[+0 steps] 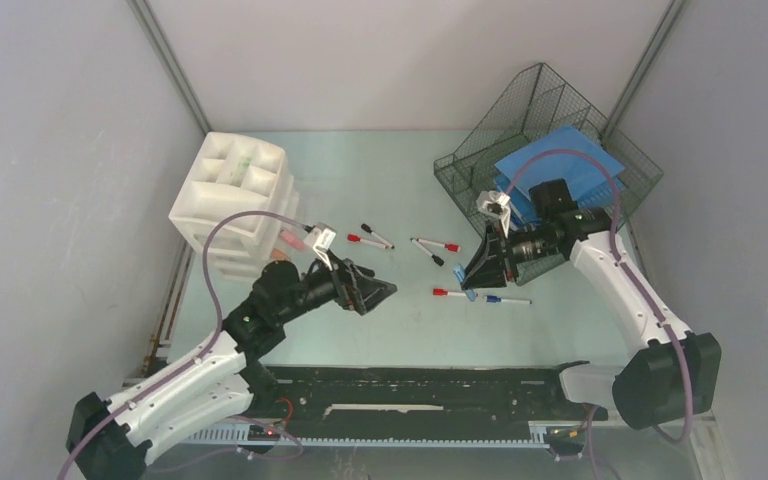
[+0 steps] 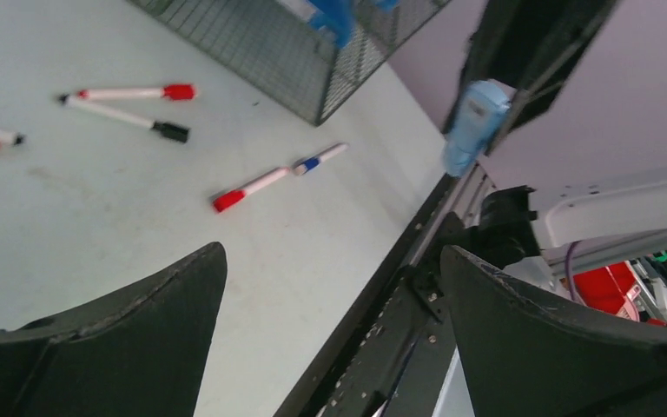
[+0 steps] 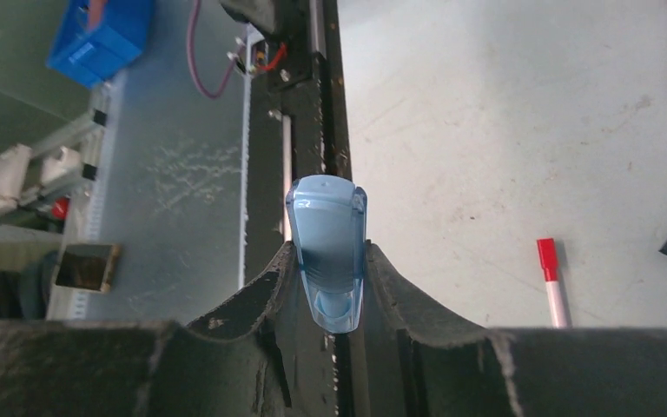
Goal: Organize the desk
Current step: Pick up the stationery from the center of the board, then place the stationery in the drawer.
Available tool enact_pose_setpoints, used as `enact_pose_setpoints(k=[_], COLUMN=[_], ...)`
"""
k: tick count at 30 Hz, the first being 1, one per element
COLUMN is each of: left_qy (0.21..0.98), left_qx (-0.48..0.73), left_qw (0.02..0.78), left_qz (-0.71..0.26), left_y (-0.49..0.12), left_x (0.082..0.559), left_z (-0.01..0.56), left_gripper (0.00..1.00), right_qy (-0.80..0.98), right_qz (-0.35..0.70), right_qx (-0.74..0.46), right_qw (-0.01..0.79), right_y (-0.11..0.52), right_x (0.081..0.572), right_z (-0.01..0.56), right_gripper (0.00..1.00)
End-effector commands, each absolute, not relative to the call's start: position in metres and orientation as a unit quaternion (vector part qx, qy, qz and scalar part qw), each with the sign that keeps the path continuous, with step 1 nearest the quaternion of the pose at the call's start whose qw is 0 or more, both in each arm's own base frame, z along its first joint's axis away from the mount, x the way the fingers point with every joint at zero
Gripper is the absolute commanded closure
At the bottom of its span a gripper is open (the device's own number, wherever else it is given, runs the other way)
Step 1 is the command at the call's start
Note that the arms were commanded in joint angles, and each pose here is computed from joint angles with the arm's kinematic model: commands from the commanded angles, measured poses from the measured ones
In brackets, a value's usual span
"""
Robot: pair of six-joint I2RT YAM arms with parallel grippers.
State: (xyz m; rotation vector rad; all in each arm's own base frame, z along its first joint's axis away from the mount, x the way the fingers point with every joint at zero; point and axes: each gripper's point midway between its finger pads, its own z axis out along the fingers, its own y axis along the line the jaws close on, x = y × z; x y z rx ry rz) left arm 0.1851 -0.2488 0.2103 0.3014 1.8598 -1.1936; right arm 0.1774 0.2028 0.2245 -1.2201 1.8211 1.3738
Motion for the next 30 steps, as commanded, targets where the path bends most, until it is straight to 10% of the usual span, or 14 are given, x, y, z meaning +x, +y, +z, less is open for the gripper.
enact_pose_setpoints(k=[1,13,30], left_qy=[0.660,0.670,0.753], left_qx=[0.084,0.076,0.064], left_qw=[0.532,0.497,0.460], left_qz=[-0.523,-0.546,-0.466], left_y=[-0.267,-0.341,-0.411], left_x=[0.194,0.185,0.198], left_z=[0.271,0.263,0.216], left_gripper=[0.00,0.03,0.48], right_qy=[0.661,0.749,0.767], right_qz=[0.581,0.549,0.535], right_qx=[-0.395,-0.264,-0.237], right_qw=[0.263,0.259,0.264], right_y=[0.207,0.208,0.207], right_x=[0.173,0.208,0.216], right_z=[0.248,0.230,0.223], right_gripper=[1.00,1.00,1.00])
